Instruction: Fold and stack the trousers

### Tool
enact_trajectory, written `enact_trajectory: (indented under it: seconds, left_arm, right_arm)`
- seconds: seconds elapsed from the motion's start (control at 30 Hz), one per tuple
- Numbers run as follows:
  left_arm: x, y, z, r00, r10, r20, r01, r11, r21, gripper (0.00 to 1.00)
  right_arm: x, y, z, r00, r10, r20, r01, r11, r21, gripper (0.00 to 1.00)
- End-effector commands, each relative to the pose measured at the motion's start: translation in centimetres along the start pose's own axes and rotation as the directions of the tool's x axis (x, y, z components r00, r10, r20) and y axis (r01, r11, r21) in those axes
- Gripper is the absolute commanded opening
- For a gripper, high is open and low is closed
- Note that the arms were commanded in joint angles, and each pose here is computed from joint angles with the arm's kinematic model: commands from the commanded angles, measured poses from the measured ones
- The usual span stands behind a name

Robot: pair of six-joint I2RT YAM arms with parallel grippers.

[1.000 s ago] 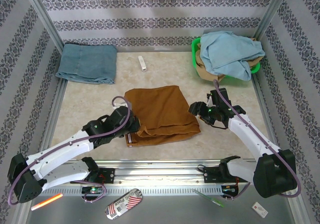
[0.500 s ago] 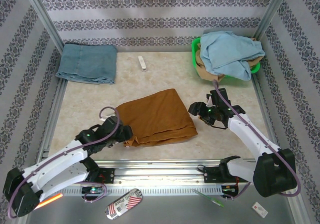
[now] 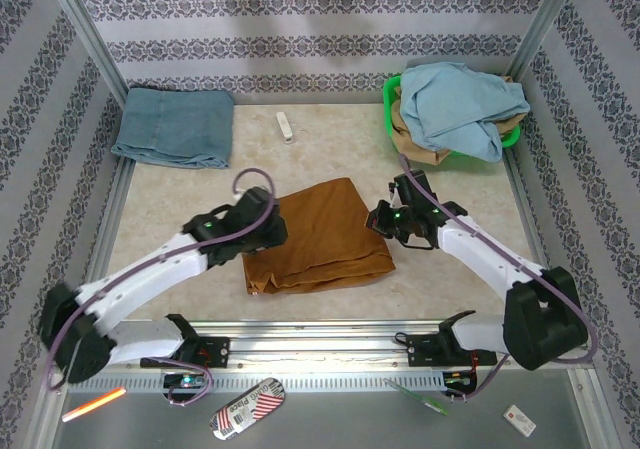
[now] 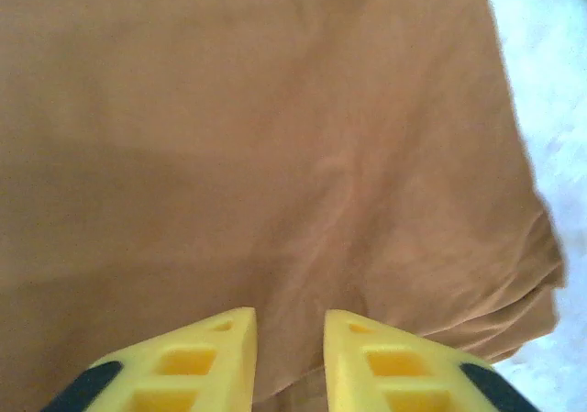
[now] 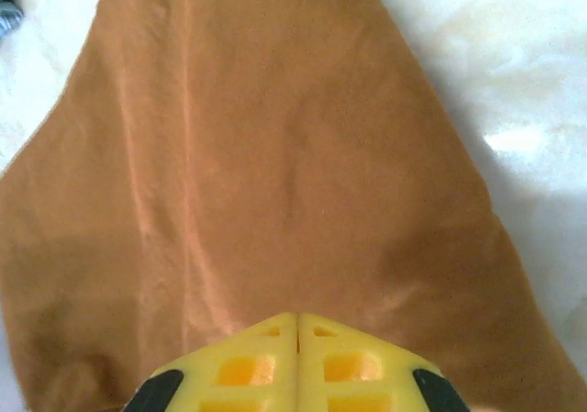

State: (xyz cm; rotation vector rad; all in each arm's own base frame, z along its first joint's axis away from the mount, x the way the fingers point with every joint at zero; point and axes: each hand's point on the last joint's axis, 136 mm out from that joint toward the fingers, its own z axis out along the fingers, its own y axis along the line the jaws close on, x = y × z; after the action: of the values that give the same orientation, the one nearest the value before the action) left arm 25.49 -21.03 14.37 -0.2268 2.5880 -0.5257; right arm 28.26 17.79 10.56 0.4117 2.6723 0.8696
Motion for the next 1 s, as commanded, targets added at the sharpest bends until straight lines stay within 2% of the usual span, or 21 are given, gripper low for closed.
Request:
enact_trajectory:
  seconds: [0.0,0.17,0.3,0.5,0.6,0.73,0.97]
  left_arm:
    - [1.2,-1.7,1.6,0.999,-0.029,-0.015,0.031,0.992,0.121,0.2]
    - [5.4,3.7,2.8,0.992,-0.117,-0.039,0.119,0.99,0.07,0.17]
    - [8.1,8.4,2.9,0.99,-0.139,-0.028,0.14,0.99,0.018,0.27]
    - [10.6,11.9,2.7,0.979,-0.202,-0.006,0.202,0.979,0.033,0.36]
    - [11.4,13.2,3.1,0.974,-0.225,-0.004,0.225,0.974,0.027,0.36]
    - [11.3,13.6,2.4,0.982,-0.189,-0.008,0.188,0.982,-0.011,0.38]
    - [7.8,12.0,-1.9,0.999,-0.043,0.007,0.044,0.995,-0.091,0.66]
  right_arm:
    - [-0.2,-1.9,1.9,0.999,0.029,0.016,-0.03,0.998,0.05,0.0]
    - [1.4,-5.7,4.4,0.995,0.094,-0.04,-0.089,0.987,0.131,0.0]
    - [2.2,-8.0,5.1,0.985,0.166,-0.056,-0.155,0.975,0.161,0.0]
    - [2.1,-9.2,4.7,0.981,0.188,-0.055,-0.175,0.966,0.19,0.0]
    - [2.0,-9.3,4.6,0.978,0.199,-0.058,-0.186,0.965,0.187,0.0]
    - [1.6,-8.6,3.7,0.979,0.197,-0.055,-0.187,0.969,0.159,0.0]
    - [-0.8,-5.1,-0.1,0.995,0.1,0.004,-0.1,0.989,0.105,0.0]
